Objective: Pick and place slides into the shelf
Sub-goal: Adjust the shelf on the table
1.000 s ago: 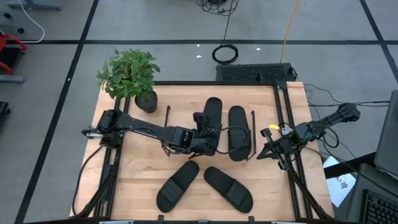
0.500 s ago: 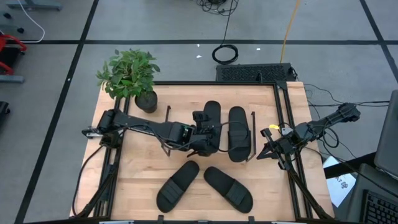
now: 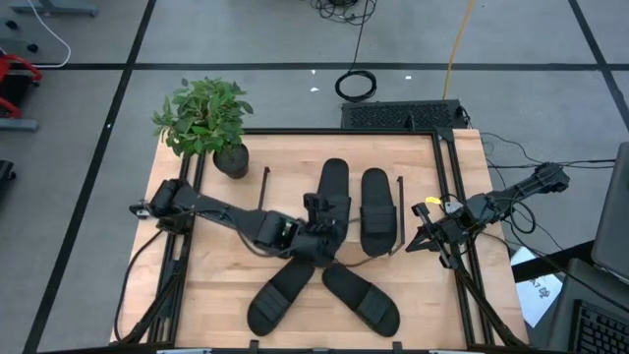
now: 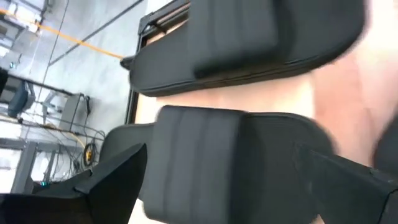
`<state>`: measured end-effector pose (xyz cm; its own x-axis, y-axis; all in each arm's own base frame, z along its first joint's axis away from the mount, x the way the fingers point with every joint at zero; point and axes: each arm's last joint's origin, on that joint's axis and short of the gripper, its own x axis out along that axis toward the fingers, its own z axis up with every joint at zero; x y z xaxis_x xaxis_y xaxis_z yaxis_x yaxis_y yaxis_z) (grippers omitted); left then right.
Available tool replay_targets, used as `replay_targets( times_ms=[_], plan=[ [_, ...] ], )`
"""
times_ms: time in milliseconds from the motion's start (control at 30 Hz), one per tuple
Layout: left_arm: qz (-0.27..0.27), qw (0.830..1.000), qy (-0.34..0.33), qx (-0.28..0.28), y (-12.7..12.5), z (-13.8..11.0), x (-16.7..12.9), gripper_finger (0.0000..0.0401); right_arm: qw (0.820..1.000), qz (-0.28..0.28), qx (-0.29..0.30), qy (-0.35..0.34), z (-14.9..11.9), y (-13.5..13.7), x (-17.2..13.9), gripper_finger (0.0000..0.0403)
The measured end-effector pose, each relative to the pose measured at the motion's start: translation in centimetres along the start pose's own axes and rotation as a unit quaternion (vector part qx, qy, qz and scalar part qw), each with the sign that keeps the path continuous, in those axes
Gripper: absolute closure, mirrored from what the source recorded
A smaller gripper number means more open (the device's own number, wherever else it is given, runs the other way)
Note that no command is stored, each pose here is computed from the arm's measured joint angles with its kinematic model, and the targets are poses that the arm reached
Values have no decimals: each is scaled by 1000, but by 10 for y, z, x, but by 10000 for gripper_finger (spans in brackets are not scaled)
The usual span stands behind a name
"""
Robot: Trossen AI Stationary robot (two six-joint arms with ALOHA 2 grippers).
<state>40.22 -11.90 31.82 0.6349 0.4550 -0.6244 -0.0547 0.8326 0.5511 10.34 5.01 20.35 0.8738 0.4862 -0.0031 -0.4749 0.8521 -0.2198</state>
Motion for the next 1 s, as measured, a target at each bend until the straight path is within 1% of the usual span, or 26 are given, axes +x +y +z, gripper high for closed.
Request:
replay_targets(
  times_ms=[67, 233, 333, 433, 533, 600, 667, 733, 867, 900, 933, 967, 1000],
  plan=[
    [10, 1000, -7, 15, -9, 1, -8, 2, 1000, 0, 0, 0, 0, 0, 0, 403],
    [61, 996, -27, 60, -22, 2, -33, 2, 1000, 0, 0, 0, 0, 0, 0, 403],
    [69, 995, -45, 48, -25, 2, -52, 2, 1000, 0, 0, 0, 0, 0, 0, 403],
    [60, 996, -56, 27, -28, -1, -70, 7, 1000, 0, 0, 0, 0, 0, 0, 403],
    [54, 997, -54, 32, -35, -7, -80, 35, 1000, 0, 0, 0, 0, 0, 0, 403],
    [51, 996, -45, 49, -42, -12, -86, 67, 1000, 0, 0, 0, 0, 0, 0, 403],
    [47, 996, -36, 67, -48, -18, -92, 109, 1000, 0, -1, 0, 0, 0, 0, 403],
    [50, 995, -28, 87, -53, -23, -98, 162, 1000, 0, -1, 0, 0, 0, 0, 403],
    [43, 990, -33, 131, -60, -27, -110, 286, 1000, -1, -4, -6, 1, 0, 0, 403],
    [29, 989, -41, 142, -61, -26, -114, 316, 1000, -2, -4, -9, 2, 0, 0, 403],
    [3, 987, -53, 151, -60, -24, -117, 345, 1000, -3, -5, -13, 3, -1, 0, 403],
    [-32, 984, -70, 160, -60, -20, -119, 371, 1000, -4, -7, -17, 3, -1, 0, 403],
    [-80, 978, -93, 169, -59, -15, -121, 386, 1000, -4, -10, -19, 4, -1, 0, 403]
  ],
)
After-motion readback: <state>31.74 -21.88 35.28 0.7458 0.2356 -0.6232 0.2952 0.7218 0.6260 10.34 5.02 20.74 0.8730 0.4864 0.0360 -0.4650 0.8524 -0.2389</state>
